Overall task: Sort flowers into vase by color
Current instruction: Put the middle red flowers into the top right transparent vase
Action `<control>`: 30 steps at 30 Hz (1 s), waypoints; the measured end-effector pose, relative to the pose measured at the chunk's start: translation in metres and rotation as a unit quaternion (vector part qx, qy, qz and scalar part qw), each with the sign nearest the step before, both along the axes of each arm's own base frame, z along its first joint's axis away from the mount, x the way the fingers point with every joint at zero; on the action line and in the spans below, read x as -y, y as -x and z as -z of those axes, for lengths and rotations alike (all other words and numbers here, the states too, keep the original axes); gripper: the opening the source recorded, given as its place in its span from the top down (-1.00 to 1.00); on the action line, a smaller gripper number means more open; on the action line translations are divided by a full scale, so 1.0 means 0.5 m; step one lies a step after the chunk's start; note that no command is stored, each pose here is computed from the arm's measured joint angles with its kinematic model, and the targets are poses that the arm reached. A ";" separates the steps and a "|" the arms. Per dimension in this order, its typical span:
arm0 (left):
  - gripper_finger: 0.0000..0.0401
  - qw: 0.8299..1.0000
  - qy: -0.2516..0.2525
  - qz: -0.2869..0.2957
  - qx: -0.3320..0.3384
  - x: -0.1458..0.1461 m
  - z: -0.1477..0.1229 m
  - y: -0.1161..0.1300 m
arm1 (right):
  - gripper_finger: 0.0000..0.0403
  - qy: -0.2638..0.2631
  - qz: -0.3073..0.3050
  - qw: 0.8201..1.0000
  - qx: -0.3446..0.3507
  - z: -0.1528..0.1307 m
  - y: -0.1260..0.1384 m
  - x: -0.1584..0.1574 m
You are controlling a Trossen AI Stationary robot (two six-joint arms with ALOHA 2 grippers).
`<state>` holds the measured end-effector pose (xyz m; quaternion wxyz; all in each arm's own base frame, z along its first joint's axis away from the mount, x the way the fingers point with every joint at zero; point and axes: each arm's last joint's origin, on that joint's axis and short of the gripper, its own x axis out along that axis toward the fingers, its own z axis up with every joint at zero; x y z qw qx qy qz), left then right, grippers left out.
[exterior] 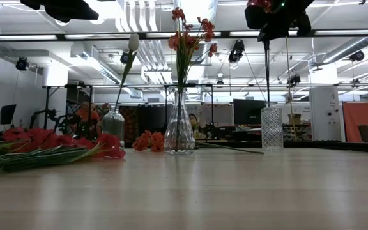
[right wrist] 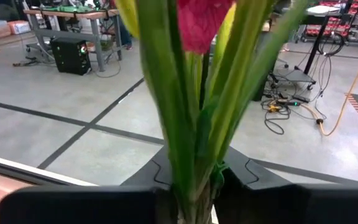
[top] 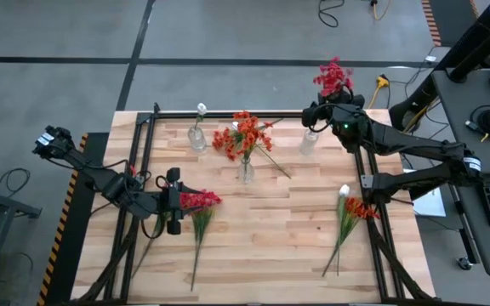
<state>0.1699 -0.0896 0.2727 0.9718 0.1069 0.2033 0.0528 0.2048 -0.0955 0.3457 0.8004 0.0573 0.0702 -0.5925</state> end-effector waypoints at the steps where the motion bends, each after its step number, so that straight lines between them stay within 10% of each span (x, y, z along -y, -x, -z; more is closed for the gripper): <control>1: 0.16 1.000 0.001 0.000 0.000 0.000 0.000 0.000 | 0.64 0.000 0.000 1.000 0.001 0.000 0.000 0.000; 30: 0.16 1.000 0.005 -0.002 0.001 0.000 0.000 0.000 | -0.22 -0.038 -0.020 0.999 0.002 -0.006 0.007 -0.005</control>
